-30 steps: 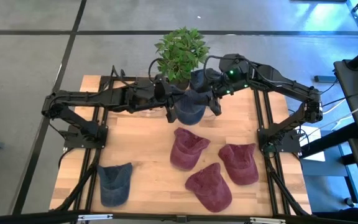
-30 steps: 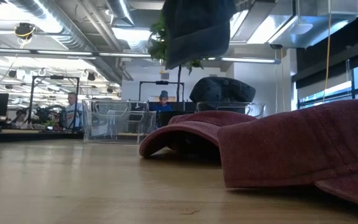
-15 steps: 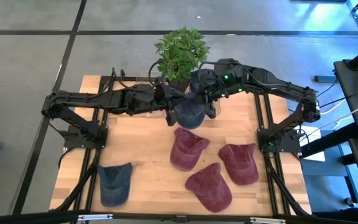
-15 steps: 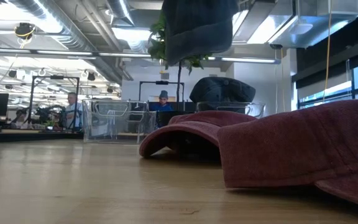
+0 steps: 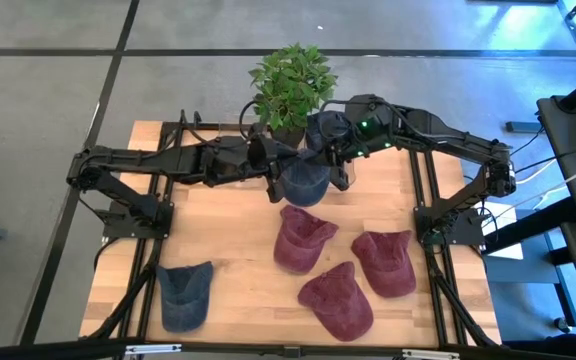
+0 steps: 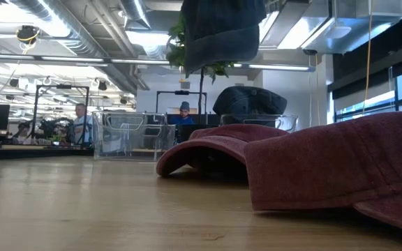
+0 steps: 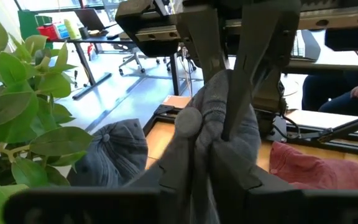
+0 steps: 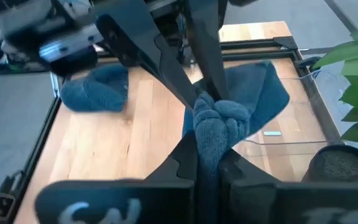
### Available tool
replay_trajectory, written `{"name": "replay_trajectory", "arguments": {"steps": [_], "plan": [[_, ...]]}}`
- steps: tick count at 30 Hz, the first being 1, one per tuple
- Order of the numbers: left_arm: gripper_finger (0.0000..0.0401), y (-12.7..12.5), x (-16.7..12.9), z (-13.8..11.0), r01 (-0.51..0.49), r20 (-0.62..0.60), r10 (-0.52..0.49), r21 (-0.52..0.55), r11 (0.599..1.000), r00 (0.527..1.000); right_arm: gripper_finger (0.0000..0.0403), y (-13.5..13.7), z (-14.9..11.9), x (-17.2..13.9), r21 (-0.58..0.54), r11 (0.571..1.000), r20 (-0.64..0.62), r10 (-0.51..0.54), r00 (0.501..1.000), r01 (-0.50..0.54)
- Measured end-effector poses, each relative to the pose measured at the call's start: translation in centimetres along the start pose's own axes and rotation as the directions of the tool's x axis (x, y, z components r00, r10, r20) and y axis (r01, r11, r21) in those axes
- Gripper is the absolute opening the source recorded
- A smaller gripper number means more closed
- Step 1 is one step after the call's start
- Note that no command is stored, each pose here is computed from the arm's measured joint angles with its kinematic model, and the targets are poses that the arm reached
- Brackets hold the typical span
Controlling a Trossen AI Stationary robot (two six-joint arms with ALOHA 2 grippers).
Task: Pick & Place hat
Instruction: Put the top blue cap into the right transparent bin
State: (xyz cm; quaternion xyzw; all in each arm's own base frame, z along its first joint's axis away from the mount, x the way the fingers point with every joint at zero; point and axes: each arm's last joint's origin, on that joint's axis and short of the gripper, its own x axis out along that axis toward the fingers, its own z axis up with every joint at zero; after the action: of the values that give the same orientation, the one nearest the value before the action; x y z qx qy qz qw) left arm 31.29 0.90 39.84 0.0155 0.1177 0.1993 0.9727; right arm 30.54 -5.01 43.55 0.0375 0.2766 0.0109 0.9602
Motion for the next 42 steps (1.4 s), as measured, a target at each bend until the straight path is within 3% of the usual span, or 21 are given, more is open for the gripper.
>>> {"name": "replay_trajectory", "arguments": {"steps": [6, 9, 16, 20, 29, 42], "plan": [[0.0131, -0.9, -1.7, 0.6, -0.002, 0.03, 0.002, 0.009, 1.0, 1.0, 0.0008, -0.8, -0.4, -2.0, -0.031, 0.999, -0.019, -0.033, 0.999, 0.033], [0.0153, -1.3, -3.5, 1.2, 0.044, 0.047, -0.044, 0.015, 0.999, 0.998, 0.0009, -1.1, -0.5, -3.7, -0.044, 0.998, -0.001, -0.053, 0.999, 0.053], [0.0165, -1.5, -8.4, 2.2, 0.149, 0.083, -0.146, -0.033, 0.988, 0.986, 0.0009, -1.4, -0.6, -8.3, -0.141, 0.982, 0.083, -0.113, 0.99, 0.124], [0.0162, -1.5, -10.1, 2.5, 0.191, 0.098, -0.187, -0.032, 0.981, 0.977, 0.0009, -2.1, -1.2, -9.6, -0.207, 0.958, 0.067, -0.188, 0.98, 0.198], [0.0166, -1.7, -10.9, 2.2, 0.213, 0.069, -0.213, 0.012, 0.977, 0.975, 0.0009, -5.1, -5.2, -6.2, -0.261, 0.942, -0.027, -0.227, 0.974, 0.212], [0.0164, -1.4, -10.7, 1.7, 0.166, 0.021, -0.166, -0.021, 0.986, 0.986, 0.0009, -10.3, -12.0, -1.0, -0.322, 0.884, 0.019, -0.352, 0.936, 0.339]]}}
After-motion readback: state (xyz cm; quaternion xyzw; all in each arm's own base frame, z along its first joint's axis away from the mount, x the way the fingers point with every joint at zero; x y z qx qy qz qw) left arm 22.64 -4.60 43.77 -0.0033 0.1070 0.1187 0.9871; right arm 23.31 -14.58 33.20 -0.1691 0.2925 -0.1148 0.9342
